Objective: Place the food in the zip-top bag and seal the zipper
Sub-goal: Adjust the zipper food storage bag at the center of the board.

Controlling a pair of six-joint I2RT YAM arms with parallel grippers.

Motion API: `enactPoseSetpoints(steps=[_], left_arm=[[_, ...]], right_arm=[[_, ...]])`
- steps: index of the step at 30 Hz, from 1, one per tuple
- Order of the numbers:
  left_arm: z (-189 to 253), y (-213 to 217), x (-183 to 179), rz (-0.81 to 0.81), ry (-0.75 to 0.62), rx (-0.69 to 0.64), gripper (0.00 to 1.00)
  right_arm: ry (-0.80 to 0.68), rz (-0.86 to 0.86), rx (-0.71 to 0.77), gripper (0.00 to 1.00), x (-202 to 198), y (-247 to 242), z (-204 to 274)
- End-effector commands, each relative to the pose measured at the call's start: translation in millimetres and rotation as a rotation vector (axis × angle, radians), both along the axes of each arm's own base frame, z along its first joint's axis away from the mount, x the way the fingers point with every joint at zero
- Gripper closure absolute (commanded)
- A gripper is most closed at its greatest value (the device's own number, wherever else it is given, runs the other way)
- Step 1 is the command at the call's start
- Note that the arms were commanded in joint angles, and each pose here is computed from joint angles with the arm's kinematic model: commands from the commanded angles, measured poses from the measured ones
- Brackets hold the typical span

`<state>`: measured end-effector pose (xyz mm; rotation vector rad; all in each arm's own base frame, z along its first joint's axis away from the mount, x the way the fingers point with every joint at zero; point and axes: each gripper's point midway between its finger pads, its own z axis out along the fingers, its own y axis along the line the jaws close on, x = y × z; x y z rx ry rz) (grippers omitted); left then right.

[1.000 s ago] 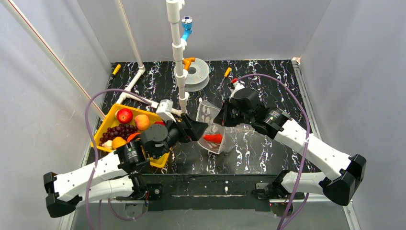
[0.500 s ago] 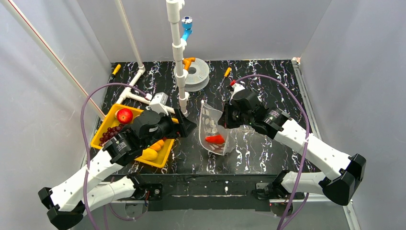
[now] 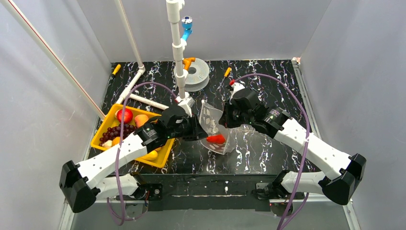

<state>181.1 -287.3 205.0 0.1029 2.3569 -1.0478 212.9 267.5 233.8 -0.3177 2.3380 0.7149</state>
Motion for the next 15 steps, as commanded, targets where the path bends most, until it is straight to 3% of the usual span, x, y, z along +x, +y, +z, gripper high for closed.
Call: enactPoseSetpoints(steps=[1, 5, 8, 12, 15], left_arm=[[22.8, -13.4, -13.1, -0.141, -0.009, -0.028, 0.97], [68.2, -14.2, -22.8, -0.162, -0.054, -0.145, 1.0], [90.8, -14.0, -29.9, -0.126, 0.002, -0.23, 1.0], [88.7, -26.2, -28.0, -0.064, 0.134, -0.323, 1.0], [62.9, -27.4, -12.3, 0.003, 0.16, -0.239, 1.0]], right_arm=[[-0.071, 0.003, -0.033, 0.99, 5.3, -9.9, 18.7], [-0.094, 0.013, -0.134, 0.99, -4.5, -34.0, 34.1], [-0.101, 0.021, -0.206, 0.99, -14.6, -50.0, 52.2], [-0.084, 0.067, -0.249, 0.99, -16.5, -41.5, 46.2], [-0.085, 0.038, -0.314, 0.99, 6.2, -29.5, 24.4]])
